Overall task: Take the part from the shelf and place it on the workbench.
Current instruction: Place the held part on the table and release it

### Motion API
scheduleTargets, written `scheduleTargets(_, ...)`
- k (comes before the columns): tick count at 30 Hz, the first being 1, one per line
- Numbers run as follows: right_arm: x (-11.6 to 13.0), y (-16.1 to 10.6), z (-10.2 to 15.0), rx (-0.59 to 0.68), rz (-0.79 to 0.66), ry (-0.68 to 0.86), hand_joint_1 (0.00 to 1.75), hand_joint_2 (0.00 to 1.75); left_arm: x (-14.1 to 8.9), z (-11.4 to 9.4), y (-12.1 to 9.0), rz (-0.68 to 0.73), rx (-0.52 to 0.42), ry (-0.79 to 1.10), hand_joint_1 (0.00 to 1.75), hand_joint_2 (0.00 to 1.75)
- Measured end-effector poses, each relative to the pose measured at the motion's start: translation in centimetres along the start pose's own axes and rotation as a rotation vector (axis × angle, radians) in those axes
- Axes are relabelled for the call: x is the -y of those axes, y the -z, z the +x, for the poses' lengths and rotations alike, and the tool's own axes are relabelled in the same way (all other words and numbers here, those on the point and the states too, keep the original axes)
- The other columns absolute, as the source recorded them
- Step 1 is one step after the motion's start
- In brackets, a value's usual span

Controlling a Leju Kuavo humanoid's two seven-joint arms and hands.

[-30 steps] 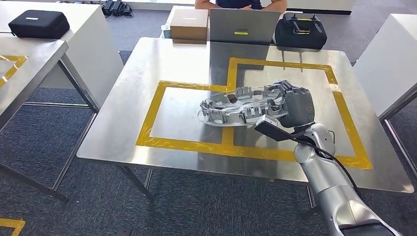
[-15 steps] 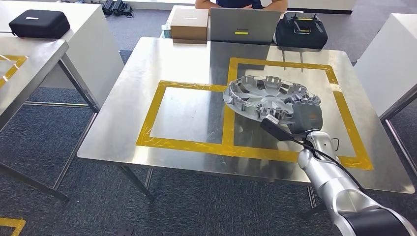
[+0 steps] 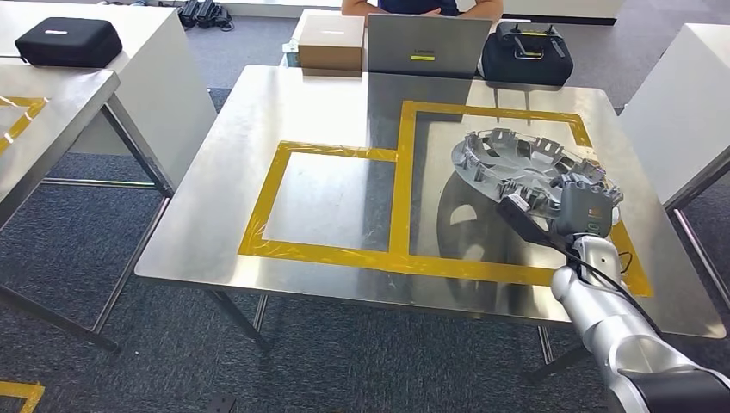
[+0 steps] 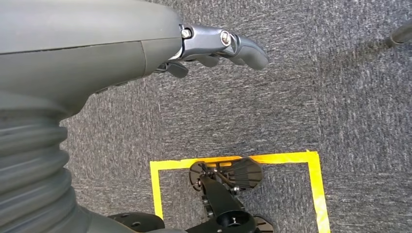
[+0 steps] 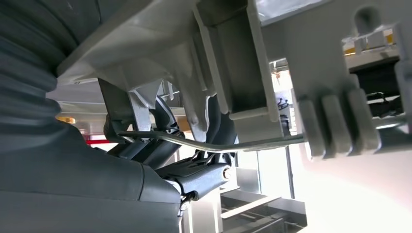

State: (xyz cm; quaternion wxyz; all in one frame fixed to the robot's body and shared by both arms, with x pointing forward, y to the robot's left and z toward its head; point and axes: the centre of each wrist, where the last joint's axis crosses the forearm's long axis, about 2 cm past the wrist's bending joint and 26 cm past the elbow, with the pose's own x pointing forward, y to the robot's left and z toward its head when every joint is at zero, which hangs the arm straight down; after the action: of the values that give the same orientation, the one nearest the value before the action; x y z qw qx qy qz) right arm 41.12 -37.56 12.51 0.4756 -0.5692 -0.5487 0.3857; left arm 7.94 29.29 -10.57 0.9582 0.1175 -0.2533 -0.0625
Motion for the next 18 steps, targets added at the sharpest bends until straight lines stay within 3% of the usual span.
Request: scheduleTargets(18,-0.2,-0.5,-1.5,0.038,0.003,-0.009,1.75,1.75,0.0,0.8,0.2,0.002,0.019,0.023,0.00,1.75)
